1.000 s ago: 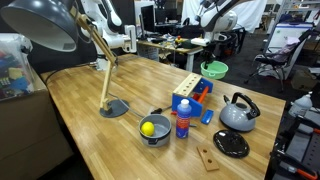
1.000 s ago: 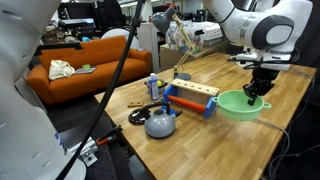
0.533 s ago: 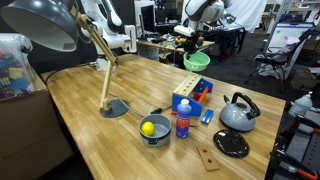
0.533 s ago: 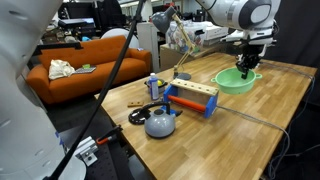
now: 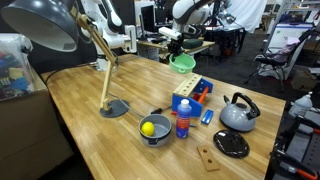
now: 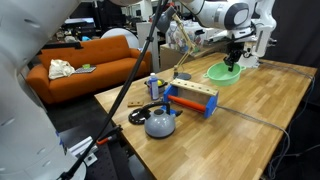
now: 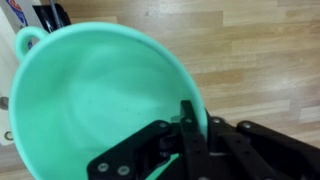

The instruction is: Move the mint-green bowl across the wooden object to the left

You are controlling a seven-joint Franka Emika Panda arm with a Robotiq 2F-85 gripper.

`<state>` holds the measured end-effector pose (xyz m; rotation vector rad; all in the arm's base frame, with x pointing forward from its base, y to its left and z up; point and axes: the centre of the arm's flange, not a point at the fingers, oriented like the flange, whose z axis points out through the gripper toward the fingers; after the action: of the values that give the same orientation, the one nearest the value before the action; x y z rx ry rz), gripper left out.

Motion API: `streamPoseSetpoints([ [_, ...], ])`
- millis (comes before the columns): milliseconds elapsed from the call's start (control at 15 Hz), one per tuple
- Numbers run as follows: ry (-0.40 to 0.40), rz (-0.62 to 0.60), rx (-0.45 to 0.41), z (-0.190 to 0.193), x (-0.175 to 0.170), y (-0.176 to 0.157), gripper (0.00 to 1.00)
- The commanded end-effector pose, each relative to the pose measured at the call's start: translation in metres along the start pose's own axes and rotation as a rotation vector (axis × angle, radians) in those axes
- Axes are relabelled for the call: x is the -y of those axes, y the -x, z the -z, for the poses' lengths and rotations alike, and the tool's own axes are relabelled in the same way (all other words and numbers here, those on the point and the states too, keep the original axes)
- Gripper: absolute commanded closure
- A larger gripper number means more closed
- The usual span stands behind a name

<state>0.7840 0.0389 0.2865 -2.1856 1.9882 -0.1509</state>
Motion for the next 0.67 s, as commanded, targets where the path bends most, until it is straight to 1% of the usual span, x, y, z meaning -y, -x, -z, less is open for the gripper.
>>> streamPoseSetpoints([
  [0,-0.023,0.118,0.006,-0.005,0.021,0.021,0.98],
  [267,-0.024,0.275,0.009,-0.022,0.017,0.051,0.98],
  [600,-0.013,0.457,-0.01,-0.044,0.01,0.078,0.98],
])
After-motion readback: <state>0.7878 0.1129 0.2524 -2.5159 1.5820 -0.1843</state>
